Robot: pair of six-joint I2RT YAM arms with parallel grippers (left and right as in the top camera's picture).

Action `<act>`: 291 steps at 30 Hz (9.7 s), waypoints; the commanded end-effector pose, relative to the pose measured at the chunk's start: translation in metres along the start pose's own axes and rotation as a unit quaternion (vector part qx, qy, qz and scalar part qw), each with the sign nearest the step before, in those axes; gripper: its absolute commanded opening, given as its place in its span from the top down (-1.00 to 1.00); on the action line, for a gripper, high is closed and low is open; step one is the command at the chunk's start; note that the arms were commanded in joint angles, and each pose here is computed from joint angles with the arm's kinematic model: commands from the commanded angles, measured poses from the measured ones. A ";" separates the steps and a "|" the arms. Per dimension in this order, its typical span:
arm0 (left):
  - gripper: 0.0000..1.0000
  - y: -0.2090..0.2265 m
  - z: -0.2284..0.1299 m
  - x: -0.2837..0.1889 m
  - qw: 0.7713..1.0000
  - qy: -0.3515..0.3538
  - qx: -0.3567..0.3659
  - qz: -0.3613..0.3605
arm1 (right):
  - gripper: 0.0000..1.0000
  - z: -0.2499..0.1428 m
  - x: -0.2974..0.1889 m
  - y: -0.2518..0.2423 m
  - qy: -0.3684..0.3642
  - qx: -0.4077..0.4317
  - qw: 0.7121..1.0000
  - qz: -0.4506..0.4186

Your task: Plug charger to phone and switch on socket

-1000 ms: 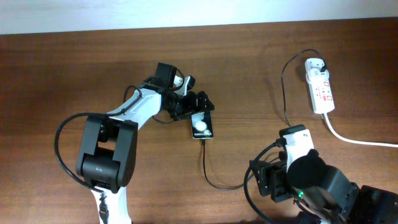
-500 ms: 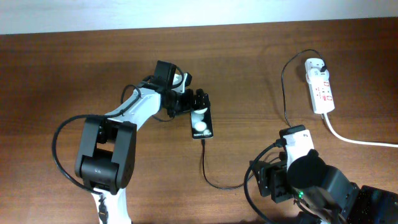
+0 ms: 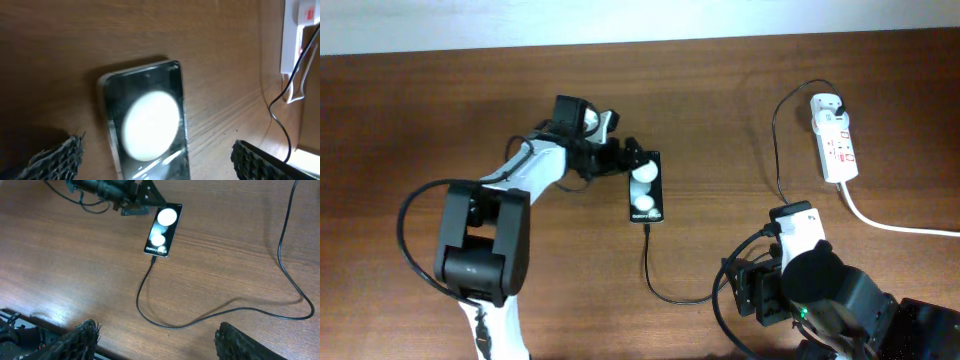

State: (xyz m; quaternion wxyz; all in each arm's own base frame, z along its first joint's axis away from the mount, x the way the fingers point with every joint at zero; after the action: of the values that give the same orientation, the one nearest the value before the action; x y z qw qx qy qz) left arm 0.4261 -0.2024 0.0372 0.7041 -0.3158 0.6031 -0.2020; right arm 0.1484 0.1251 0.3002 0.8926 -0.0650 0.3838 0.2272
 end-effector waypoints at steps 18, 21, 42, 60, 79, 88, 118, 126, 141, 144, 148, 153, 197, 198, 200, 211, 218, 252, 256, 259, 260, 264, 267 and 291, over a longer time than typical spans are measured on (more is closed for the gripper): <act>-0.98 -0.052 -0.131 -0.339 0.939 -0.277 0.086 0.184 | -0.97 0.003 -0.003 -0.001 -0.006 0.003 1.000 -0.001; -0.98 -0.037 -0.173 -0.340 0.948 -0.236 0.065 0.202 | -0.98 0.005 -0.002 -0.005 -0.010 0.003 1.000 -0.015; -0.98 -0.034 -0.321 -0.397 0.895 -0.403 0.151 0.120 | 0.20 0.001 0.092 0.018 0.126 -0.024 0.988 -0.082; -0.98 -0.026 -0.371 -0.408 0.845 -0.492 0.198 0.071 | 0.56 0.007 0.160 0.034 0.148 0.093 0.980 -0.094; -0.98 -0.002 -0.351 -0.465 0.746 -0.634 0.133 0.157 | 0.92 -0.062 0.109 -0.128 0.312 0.350 0.850 -0.239; -0.98 0.018 -0.270 -0.390 0.802 -0.557 0.133 0.173 | 0.92 -0.070 0.092 -0.131 0.324 0.347 0.842 -0.257; -0.99 0.024 -0.270 -0.385 0.807 -0.547 0.129 0.182 | 0.92 -0.021 0.077 -0.312 0.175 0.532 0.771 -0.302; -0.98 0.026 -0.270 -0.387 0.803 -0.551 0.124 0.189 | 0.92 -0.001 0.147 -0.383 0.185 0.526 0.774 -0.300; -0.98 0.025 -0.269 -0.388 0.803 -0.552 0.125 0.188 | 0.92 -0.026 0.219 -0.420 0.184 0.526 0.775 -0.298; -0.98 0.025 -0.269 -0.388 0.803 -0.552 0.125 0.188 | 0.92 -0.033 0.230 -0.424 0.188 0.527 0.774 -0.297; -0.98 0.025 -0.269 -0.388 0.803 -0.552 0.125 0.188 | 0.92 -0.038 0.242 -0.429 0.187 0.527 0.774 -0.297; -0.98 0.025 -0.269 -0.388 0.803 -0.552 0.125 0.188 | 0.92 -0.044 0.252 -0.433 0.187 0.527 0.774 -0.297; -0.98 0.026 -0.269 -0.388 0.801 -0.553 0.123 0.191 | 0.92 -0.047 0.263 -0.444 0.167 0.547 0.798 -0.190; -0.98 0.026 -0.269 -0.388 0.801 -0.553 0.123 0.191 | 0.92 -0.046 0.266 -0.442 0.169 0.545 0.800 -0.188; -0.98 0.026 -0.269 -0.388 0.801 -0.553 0.123 0.191 | 0.92 -0.044 0.277 -0.437 0.174 0.537 0.804 -0.184; -0.98 0.026 -0.269 -0.388 0.802 -0.553 0.123 0.190 | 0.92 -0.059 0.304 -0.400 0.249 0.500 0.810 -0.180; -0.98 0.026 -0.269 -0.388 0.802 -0.553 0.123 0.190 | 0.92 0.016 0.164 -0.415 0.140 0.481 0.821 -0.273; -0.98 0.027 -0.270 -0.387 0.804 -0.550 0.123 0.191 | 0.67 0.088 -0.310 0.050 -0.601 -0.062 0.796 0.043; -0.99 0.027 -0.270 -0.387 0.804 -0.550 0.123 0.191 | 0.65 0.047 -0.344 0.074 -0.642 -0.114 0.757 0.052; -0.98 0.027 -0.270 -0.387 0.804 -0.550 0.123 0.191 | 0.62 0.021 -0.359 0.086 -0.665 -0.140 0.733 0.037; -0.98 0.027 -0.270 -0.387 0.804 -0.550 0.123 0.191 | 0.62 0.014 -0.363 0.090 -0.671 -0.144 0.727 0.035; -0.98 0.027 -0.270 -0.387 0.804 -0.550 0.123 0.191 | 0.60 -0.028 -0.383 0.105 -0.706 -0.167 0.688 0.009; -0.98 0.027 -0.270 -0.387 0.804 -0.550 0.123 0.191 | 0.58 -0.043 -0.390 0.104 -0.722 -0.167 0.671 -0.020; -0.98 0.027 -0.270 -0.387 0.804 -0.550 0.123 0.191 | -0.97 0.040 -0.266 -0.035 -0.736 -0.034 0.654 -0.175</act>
State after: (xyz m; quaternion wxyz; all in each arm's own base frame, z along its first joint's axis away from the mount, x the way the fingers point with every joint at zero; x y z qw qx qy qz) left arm 0.0866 0.0190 0.2786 0.9741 -0.1690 0.1338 0.0683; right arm -0.0008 0.0120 0.5372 0.8916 0.0264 -0.4482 0.0600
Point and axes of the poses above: each gripper's point midway between its finger pads, its own x axis out along the fingers, its own y axis along the line the jaws close on, z = x × y, the point moved 1 cm from there along -x, back along the fingers, and after that the axes turned 15 degrees about -x, right-handed, at the moved point
